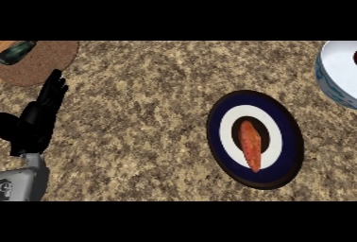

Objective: Pick the can from the plate and place it in the bowl

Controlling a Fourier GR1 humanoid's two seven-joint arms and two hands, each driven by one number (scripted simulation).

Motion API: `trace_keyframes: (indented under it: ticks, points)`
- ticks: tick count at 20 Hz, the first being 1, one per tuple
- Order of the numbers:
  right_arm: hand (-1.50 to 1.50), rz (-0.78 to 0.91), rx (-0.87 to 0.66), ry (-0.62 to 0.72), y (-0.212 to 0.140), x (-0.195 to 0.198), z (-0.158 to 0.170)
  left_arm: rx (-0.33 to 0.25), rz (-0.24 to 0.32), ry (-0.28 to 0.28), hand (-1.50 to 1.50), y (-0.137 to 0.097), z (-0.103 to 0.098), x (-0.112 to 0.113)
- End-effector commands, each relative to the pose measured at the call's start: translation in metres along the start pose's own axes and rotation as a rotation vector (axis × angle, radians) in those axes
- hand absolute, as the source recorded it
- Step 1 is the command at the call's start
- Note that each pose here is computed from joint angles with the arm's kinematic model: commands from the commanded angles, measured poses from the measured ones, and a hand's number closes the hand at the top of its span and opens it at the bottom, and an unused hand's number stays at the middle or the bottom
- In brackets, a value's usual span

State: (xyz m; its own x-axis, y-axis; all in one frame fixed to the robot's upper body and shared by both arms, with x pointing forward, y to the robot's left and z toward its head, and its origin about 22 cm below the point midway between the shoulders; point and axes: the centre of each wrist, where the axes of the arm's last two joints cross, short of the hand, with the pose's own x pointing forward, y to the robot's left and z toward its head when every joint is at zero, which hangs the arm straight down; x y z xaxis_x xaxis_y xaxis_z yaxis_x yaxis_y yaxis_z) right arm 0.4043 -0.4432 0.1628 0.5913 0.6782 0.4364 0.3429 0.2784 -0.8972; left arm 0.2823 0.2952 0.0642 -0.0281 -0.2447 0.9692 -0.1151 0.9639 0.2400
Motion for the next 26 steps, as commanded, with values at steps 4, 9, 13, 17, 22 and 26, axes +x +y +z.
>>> trace_keyframes:
  ticks: [4,9,13,17,22,26]
  points:
    - [-1.5,-0.033,0.167,0.073,0.007,-0.045,-0.002,-0.005,-0.009,-0.006,0.0,-0.002,0.001,0.009]
    - [-1.5,-0.322,0.133,-0.031,0.005,-0.039,-0.003,0.023,-0.011,-0.001,0.0,-0.002,-0.014,0.005]
    - [-1.5,-0.681,-0.028,-0.019,-0.012,-0.05,-0.008,0.028,-0.006,0.014,0.0,0.004,0.001,-0.006]
    - [-1.5,-0.887,-0.113,-0.04,-0.043,-0.083,-0.013,0.044,-0.004,0.026,0.0,0.022,-0.001,-0.005]
    - [-1.5,-0.917,-0.075,0.005,-0.049,-0.153,-0.002,0.042,-0.013,0.024,0.0,0.02,0.004,-0.015]
    - [-1.5,-0.948,-0.022,0.014,-0.065,-0.197,0.009,0.029,-0.006,0.009,0.0,0.004,-0.003,-0.006]
